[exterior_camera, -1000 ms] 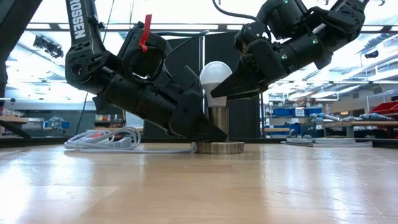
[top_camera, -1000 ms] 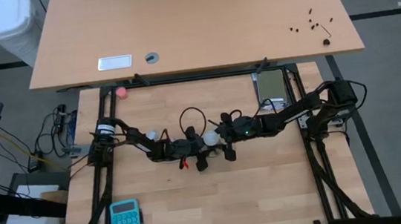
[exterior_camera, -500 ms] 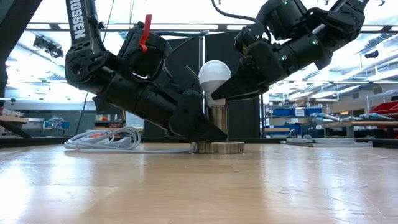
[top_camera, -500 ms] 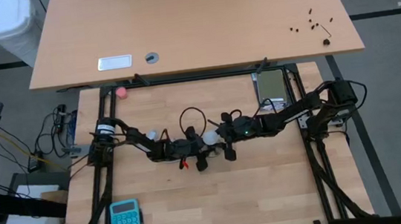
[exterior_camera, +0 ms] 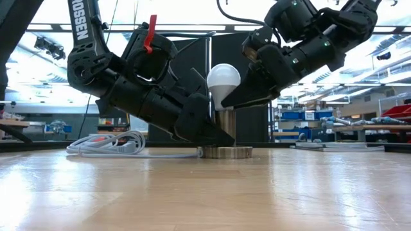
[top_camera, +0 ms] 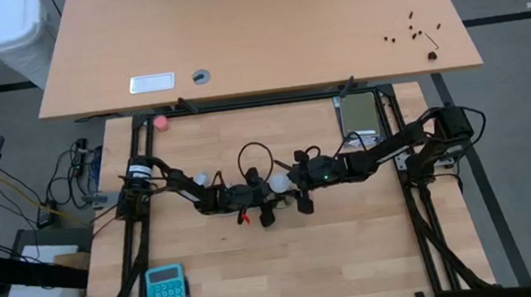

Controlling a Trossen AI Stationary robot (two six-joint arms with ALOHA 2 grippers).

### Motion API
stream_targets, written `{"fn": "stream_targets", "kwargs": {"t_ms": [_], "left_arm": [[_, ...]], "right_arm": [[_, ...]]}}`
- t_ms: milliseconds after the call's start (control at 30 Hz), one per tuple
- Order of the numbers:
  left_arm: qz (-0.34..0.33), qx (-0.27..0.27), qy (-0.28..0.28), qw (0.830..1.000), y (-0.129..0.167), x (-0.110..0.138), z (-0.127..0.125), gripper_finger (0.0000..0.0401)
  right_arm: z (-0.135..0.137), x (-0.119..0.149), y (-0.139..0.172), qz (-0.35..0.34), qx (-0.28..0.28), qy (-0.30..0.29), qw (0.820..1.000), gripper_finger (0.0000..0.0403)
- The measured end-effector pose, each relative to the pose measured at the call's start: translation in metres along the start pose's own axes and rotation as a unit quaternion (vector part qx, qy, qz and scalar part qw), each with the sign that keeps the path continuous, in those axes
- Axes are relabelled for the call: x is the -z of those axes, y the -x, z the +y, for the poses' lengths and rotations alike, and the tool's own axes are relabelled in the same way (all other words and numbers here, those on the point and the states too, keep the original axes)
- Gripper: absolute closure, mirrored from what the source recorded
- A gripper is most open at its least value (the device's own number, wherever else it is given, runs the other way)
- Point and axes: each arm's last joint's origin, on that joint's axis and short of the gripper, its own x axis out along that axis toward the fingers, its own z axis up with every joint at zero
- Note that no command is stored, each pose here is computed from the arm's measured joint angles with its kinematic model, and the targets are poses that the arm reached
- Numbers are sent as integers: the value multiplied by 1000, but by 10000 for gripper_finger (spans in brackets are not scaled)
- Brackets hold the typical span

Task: Screw lightbulb
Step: Insert the lightbulb into the lamp holder

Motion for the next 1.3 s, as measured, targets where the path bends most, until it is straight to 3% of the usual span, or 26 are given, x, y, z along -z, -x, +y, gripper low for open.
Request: {"fn": "stream_targets", "kwargs": {"t_ms": [333, 500, 833, 1300], "left_arm": [[0, 0, 3, 1000, 0, 0, 0, 207], [0, -1, 4, 1000, 0, 0, 0, 207], [1, -1, 4, 1000, 0, 0, 0, 207], [5, 9, 9, 1000, 0, 1, 0, 207]], "right_arm": [[-2, 0, 17, 57, 10, 4, 998, 179], [-1, -10, 31, 42, 7, -6, 999, 171], [3, 4, 2, 26, -10, 6, 1000, 161], [16, 7, 3, 27, 4, 15, 1000, 162]]}}
